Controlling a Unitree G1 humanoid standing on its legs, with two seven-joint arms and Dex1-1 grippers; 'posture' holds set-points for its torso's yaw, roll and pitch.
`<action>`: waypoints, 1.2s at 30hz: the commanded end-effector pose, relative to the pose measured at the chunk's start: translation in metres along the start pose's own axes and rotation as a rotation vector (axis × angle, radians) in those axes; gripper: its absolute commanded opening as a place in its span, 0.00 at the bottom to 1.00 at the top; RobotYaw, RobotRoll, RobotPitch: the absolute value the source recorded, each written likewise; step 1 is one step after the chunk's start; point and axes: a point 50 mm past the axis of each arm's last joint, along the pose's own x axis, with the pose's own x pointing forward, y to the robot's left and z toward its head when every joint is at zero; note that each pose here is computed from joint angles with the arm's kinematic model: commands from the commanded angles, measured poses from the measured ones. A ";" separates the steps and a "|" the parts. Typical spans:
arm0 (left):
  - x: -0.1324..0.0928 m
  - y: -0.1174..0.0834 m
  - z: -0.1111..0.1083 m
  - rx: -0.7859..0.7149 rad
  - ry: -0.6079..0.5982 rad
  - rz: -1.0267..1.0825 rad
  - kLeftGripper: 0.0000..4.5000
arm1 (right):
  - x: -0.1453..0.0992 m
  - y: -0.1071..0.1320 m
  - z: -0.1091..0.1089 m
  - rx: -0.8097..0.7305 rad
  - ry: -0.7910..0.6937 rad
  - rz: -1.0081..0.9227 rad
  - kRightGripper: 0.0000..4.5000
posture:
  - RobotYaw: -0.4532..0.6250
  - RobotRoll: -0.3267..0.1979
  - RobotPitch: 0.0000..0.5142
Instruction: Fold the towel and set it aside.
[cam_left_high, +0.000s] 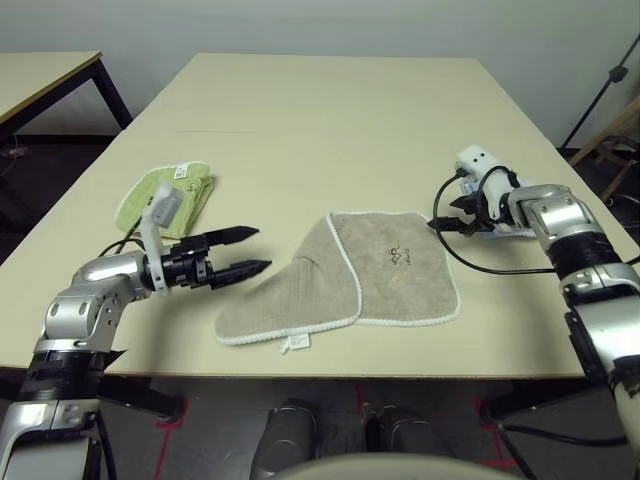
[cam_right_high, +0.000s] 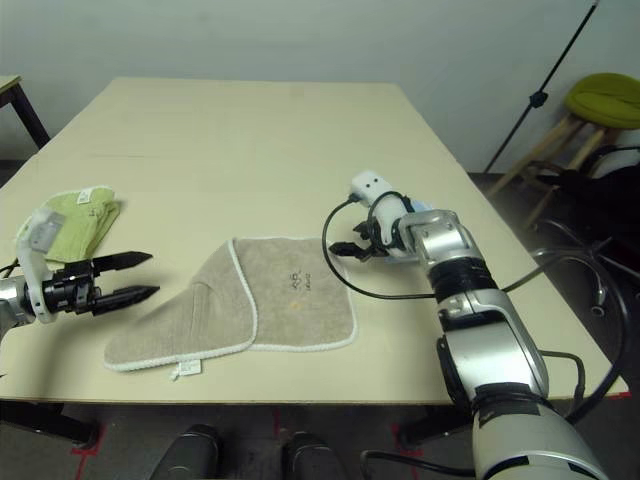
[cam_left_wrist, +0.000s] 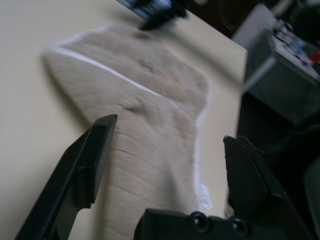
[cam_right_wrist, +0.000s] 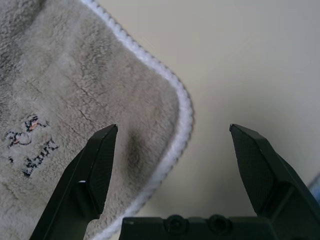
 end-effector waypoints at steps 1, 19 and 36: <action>0.010 -0.010 -0.003 -0.008 0.019 -0.064 0.99 | 0.002 0.000 0.002 -0.021 0.047 0.025 1.00 | 0.65 0.62 0.09; 0.026 -0.020 -0.017 -0.017 0.039 -0.112 1.00 | 0.015 0.003 -0.017 0.014 0.177 0.031 0.62 | 0.67 0.62 0.08; 0.041 -0.018 0.009 -0.107 -0.043 -0.006 1.00 | -0.045 0.022 0.133 -0.106 -0.286 0.154 0.02 | 0.65 0.62 0.11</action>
